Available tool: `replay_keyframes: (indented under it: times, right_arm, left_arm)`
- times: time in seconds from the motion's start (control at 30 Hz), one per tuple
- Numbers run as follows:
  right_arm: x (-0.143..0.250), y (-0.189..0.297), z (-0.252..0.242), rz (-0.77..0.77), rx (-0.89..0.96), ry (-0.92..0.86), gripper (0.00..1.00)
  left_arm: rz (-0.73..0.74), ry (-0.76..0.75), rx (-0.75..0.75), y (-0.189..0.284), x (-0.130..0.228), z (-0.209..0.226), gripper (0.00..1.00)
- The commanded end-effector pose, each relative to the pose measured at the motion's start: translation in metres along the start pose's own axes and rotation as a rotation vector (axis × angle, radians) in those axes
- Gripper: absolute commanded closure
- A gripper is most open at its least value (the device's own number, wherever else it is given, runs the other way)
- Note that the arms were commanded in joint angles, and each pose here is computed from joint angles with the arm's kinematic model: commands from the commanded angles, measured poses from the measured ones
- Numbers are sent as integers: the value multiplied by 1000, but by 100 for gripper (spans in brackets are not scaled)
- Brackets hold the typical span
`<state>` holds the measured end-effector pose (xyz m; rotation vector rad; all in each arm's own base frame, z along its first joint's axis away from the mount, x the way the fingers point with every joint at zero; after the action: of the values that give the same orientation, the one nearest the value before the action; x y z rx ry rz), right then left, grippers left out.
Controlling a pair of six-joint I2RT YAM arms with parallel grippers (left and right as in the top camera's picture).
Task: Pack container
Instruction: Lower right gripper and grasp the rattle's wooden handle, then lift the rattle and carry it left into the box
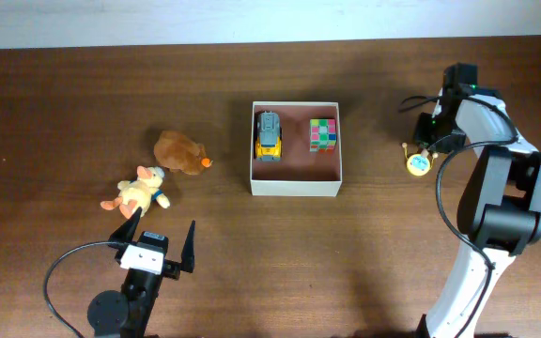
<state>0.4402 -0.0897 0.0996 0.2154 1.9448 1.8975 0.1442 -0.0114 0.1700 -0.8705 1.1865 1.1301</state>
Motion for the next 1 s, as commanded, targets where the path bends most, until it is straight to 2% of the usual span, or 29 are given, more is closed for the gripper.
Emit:
replay_keyframes:
  times: [0.0,0.3,0.97]
  right_arm:
    - [10,-8,20,39,-26,22,78]
    - [15,-7,32,49,-27,51,87]
    - [12,6,31,72,-10,52,91]
  left_arm:
    - [0,-8,6,0,2,0,1]
    - [0,-8,6,0,2,0,1]
    - [1,-8,6,0,2,0,1]
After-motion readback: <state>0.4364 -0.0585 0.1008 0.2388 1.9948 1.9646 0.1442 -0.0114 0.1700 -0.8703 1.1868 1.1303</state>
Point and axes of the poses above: each gripper's point midway between its finger pads, its own y axis back along the fingers, its own z axis along the line the jaws close on, x = y × z, the point moved 10 cm from there along y, back along the fingers, and after that the axes turned 4 degrees about -y, right-handed, at the moved point
